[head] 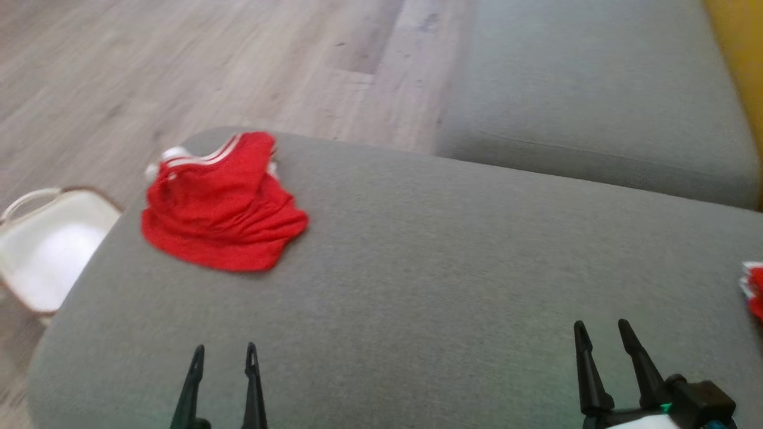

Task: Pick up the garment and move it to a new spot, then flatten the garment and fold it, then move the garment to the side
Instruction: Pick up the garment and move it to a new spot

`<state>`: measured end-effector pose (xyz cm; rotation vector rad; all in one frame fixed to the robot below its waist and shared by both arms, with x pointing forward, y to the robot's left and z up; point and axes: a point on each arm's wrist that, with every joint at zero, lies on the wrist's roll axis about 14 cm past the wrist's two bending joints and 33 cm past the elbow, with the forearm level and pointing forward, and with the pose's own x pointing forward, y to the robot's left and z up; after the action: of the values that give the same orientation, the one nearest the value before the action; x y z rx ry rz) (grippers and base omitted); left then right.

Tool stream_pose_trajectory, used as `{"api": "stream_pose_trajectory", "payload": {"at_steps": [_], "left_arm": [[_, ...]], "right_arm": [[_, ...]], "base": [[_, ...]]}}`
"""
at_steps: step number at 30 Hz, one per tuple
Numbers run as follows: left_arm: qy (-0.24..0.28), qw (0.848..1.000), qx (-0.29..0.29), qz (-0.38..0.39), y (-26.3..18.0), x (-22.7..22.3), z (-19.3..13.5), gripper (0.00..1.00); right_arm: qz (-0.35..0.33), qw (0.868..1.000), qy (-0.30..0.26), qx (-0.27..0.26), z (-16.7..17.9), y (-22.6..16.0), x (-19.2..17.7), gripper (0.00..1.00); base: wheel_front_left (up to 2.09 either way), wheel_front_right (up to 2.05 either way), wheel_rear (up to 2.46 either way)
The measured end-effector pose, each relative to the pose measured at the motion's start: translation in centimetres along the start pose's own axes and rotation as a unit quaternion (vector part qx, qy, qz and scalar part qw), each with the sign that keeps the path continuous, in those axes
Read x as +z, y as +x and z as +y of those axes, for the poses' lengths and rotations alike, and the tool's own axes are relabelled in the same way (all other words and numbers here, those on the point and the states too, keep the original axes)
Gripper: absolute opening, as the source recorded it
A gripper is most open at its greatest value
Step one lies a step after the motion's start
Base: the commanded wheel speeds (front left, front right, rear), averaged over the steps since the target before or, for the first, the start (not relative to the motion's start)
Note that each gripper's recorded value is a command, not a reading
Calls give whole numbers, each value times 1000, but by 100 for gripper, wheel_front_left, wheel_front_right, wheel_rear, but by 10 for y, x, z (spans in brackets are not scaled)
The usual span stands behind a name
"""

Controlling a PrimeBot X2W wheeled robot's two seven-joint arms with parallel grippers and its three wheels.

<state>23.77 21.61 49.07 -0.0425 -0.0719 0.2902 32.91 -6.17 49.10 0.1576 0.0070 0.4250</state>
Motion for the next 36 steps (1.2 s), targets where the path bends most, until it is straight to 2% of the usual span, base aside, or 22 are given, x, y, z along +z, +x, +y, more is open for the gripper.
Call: {"api": "stream_pose_trajectory", "payload": {"at_steps": [13,19,22,27,32,36], "left_arm": [[13,995,98,0,-11,5,55,100],[19,993,113,-7,-11,11,66,100],[33,993,111,-33,-2,29,73,100],[79,988,91,-97,31,76,90,100],[135,976,56,-163,98,135,95,100],[147,978,21,-149,160,141,90,100]], "right_arm": [[21,996,2,81,43,42,-11,100],[34,995,2,92,48,46,-20,100],[40,995,-2,94,48,47,-25,100],[54,994,-11,96,45,50,-35,100],[71,991,-22,107,45,61,-51,100],[52,992,-32,114,36,89,-47,100]], "base": [[0,0,0],[0,0,0],[0,0,0],[0,0,0],[0,0,0],[0,0,0]]}}
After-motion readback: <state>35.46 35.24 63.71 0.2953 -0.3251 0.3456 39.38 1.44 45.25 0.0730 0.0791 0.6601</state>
